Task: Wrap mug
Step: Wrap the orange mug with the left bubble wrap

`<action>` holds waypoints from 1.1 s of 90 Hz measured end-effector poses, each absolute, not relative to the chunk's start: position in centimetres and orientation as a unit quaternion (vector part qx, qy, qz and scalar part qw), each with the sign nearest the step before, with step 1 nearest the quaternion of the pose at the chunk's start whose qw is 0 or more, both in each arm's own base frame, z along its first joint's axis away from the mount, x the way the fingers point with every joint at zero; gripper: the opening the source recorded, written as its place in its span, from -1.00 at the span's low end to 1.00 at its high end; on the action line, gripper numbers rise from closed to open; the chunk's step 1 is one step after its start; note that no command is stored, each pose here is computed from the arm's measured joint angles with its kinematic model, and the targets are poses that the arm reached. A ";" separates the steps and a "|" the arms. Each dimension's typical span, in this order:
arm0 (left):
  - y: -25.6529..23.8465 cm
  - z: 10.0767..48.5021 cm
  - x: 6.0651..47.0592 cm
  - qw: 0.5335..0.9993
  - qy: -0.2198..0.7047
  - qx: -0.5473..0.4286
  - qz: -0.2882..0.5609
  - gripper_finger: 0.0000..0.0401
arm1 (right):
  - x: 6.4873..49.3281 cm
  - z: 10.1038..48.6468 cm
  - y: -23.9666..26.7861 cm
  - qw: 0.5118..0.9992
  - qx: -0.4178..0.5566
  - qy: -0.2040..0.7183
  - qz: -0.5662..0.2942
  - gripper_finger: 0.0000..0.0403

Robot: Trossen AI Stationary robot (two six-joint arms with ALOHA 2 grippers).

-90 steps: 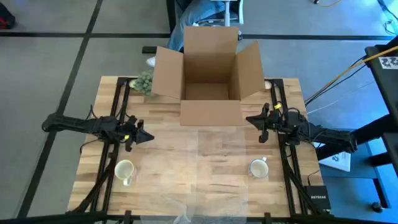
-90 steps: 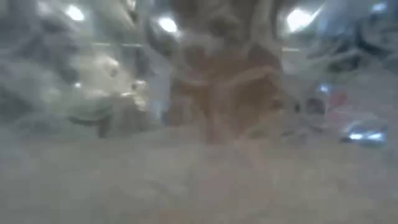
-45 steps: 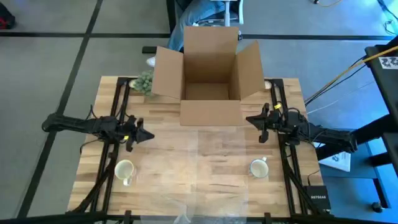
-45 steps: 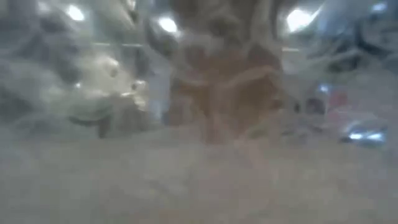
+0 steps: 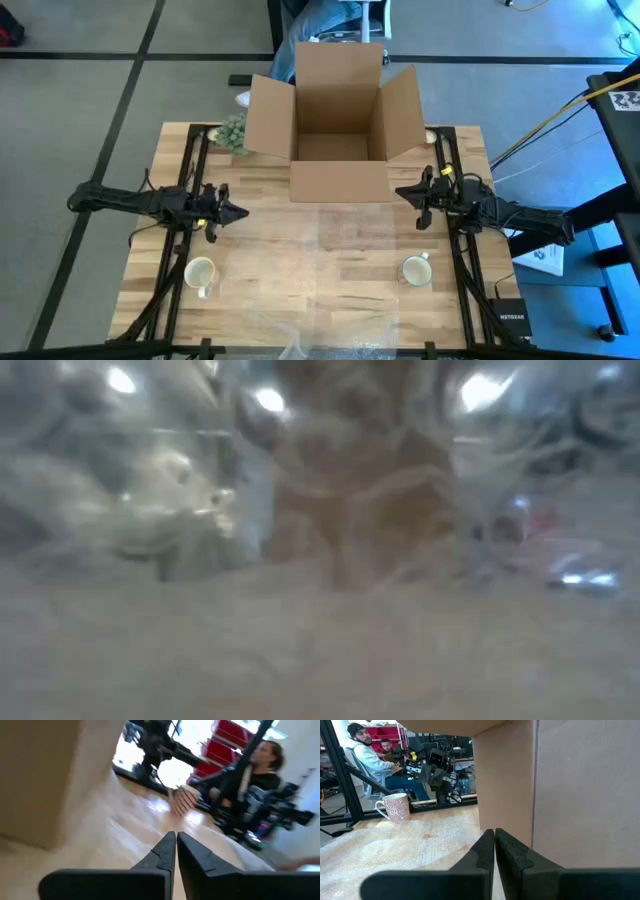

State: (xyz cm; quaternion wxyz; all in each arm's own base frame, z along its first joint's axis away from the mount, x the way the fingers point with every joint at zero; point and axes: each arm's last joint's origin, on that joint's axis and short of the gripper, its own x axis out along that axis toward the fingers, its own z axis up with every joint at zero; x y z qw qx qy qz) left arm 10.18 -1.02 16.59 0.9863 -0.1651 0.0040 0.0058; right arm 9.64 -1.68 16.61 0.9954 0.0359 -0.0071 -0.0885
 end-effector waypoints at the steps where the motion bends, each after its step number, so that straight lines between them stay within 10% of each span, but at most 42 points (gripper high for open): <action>1: -1.0 16.7 10.2 0.987 0.000 -0.161 0.006 -1.00 | 9.6 16.6 -1.7 0.995 0.036 -0.007 -0.089 -1.00; 33: -1.0 25.3 8.8 0.994 -0.091 -0.063 -0.021 -1.00 | 9.6 16.6 -1.7 0.995 0.036 -0.007 -0.089 -1.00; 66: -1.6 35.0 10.4 0.972 0.209 -0.087 -0.057 -1.00 | 9.6 16.6 -1.7 0.995 0.036 -0.007 -0.089 -1.00; 99: -3.4 33.8 10.4 0.796 0.558 -0.230 -0.051 -1.00 | 9.6 16.6 -1.7 0.995 0.036 -0.007 -0.089 -1.00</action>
